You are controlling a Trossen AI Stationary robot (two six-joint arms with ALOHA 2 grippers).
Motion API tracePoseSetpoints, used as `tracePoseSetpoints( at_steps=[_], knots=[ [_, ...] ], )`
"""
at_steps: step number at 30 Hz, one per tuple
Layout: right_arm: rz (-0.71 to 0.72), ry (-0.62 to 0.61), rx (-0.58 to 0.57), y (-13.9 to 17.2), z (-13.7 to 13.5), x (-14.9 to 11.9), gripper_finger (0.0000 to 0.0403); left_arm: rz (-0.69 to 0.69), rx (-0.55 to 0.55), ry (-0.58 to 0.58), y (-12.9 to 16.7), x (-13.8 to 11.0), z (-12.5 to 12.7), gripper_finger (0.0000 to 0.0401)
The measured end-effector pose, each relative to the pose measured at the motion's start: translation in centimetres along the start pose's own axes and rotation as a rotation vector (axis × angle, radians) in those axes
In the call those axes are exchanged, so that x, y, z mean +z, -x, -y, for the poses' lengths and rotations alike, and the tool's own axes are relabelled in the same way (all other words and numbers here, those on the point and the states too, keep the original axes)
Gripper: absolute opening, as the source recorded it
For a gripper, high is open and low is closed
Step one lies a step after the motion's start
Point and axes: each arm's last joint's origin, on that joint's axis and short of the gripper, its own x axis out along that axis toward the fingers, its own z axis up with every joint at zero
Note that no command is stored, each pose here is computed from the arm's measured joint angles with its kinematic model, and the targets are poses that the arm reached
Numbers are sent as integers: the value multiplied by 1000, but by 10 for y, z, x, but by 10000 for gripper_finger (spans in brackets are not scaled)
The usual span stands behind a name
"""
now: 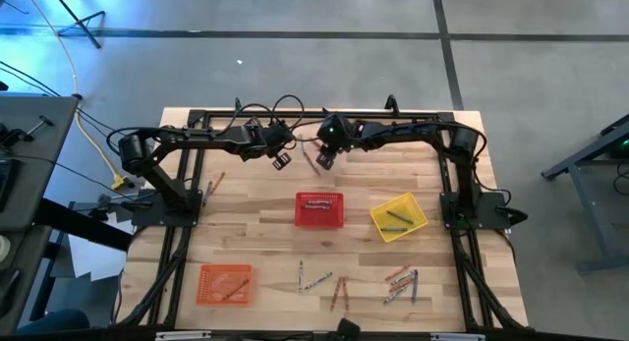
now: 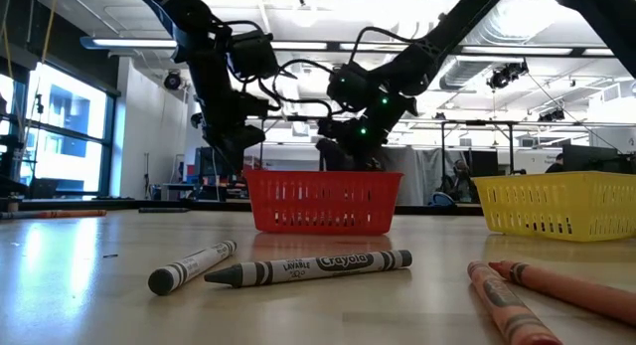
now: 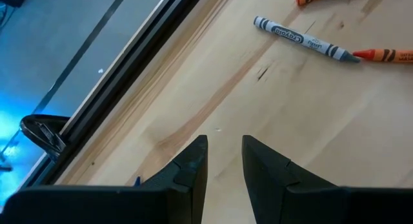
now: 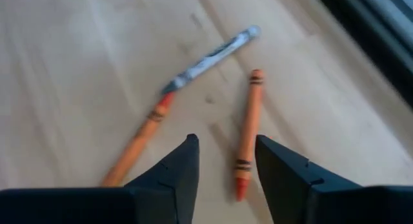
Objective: Sort crayons
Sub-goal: Put the orange crayon into the orange bin
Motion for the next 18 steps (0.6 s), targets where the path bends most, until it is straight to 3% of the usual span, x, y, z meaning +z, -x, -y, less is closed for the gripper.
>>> tracePoseSetpoints(
  at_steps=[6,18],
  knots=[
    [1,-31,-17,0,12,0,181,0,0,-8,0,0,0,83],
    [-76,-132,28,-20,23,-16,186,0,0,-9,0,0,0,83]
  ],
)
